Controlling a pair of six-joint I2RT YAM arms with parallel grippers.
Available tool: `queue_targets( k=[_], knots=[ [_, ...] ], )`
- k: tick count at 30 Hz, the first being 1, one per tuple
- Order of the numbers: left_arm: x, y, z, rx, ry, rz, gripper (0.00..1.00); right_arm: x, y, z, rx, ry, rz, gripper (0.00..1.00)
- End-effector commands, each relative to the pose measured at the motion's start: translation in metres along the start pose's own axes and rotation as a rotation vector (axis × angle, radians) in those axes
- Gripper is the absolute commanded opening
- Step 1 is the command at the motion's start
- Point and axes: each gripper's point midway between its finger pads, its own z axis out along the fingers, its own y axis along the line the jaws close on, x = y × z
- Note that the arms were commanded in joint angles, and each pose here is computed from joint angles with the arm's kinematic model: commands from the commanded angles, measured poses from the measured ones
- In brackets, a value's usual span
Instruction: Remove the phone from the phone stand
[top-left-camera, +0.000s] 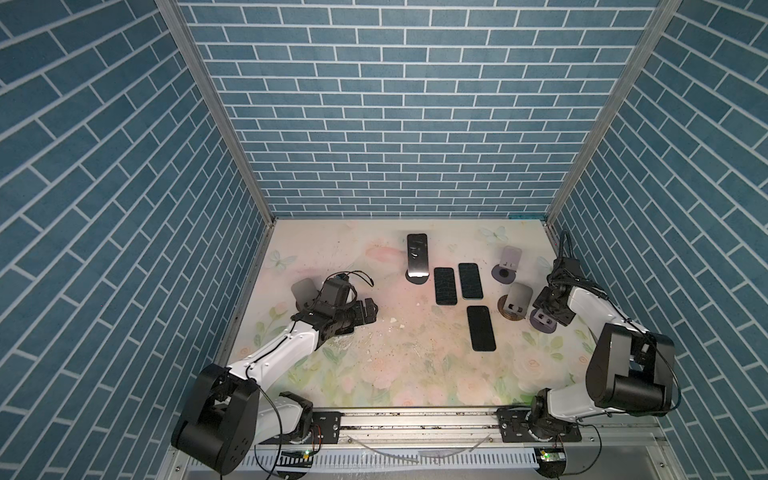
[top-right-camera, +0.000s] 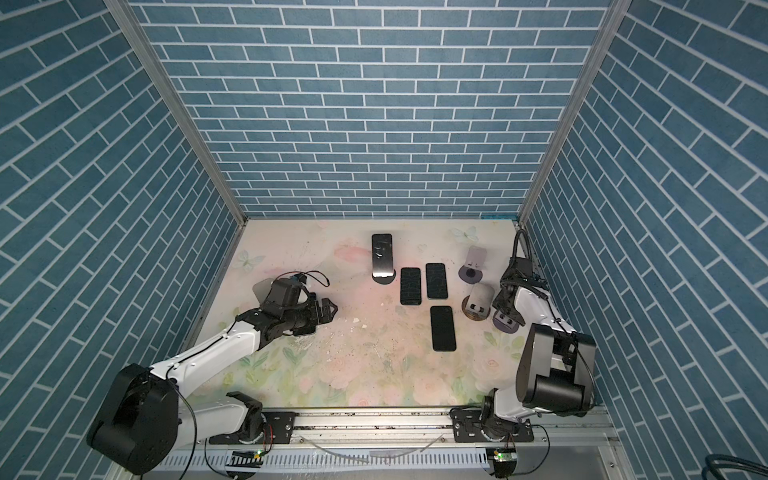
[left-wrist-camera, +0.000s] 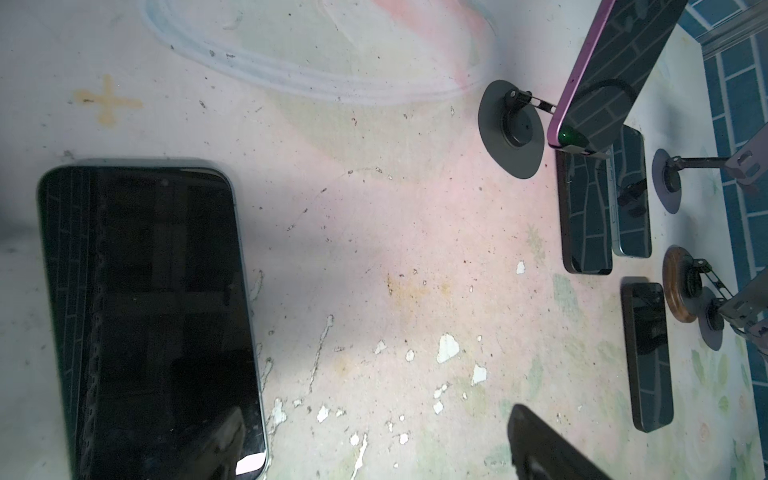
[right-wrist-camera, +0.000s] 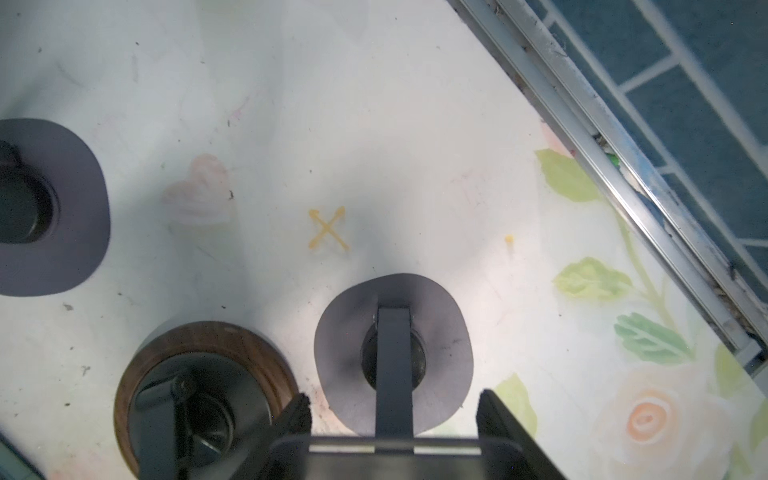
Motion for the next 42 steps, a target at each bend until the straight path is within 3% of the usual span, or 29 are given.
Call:
queue_targets(
  k=[1, 13, 25, 42],
  knots=[
    [-0.005, -0.004, 0.000, 0.001, -0.004, 0.019, 1.00, 0.013, -0.006, 0.011, 0.022, 0.042, 0.023, 0.47],
    [-0.005, -0.004, 0.001, 0.004, -0.004, 0.017, 1.00, 0.014, -0.007, 0.003, 0.006, 0.027, 0.033, 0.58],
    [-0.003, -0.004, 0.001, 0.003, -0.003, 0.016, 1.00, 0.015, -0.010, -0.006, 0.013, 0.020, 0.026, 0.92],
    [-0.009, -0.006, -0.001, 0.010, -0.021, 0.022, 1.00, 0.001, -0.025, -0.060, 0.014, -0.107, 0.031, 0.95]
  ],
)
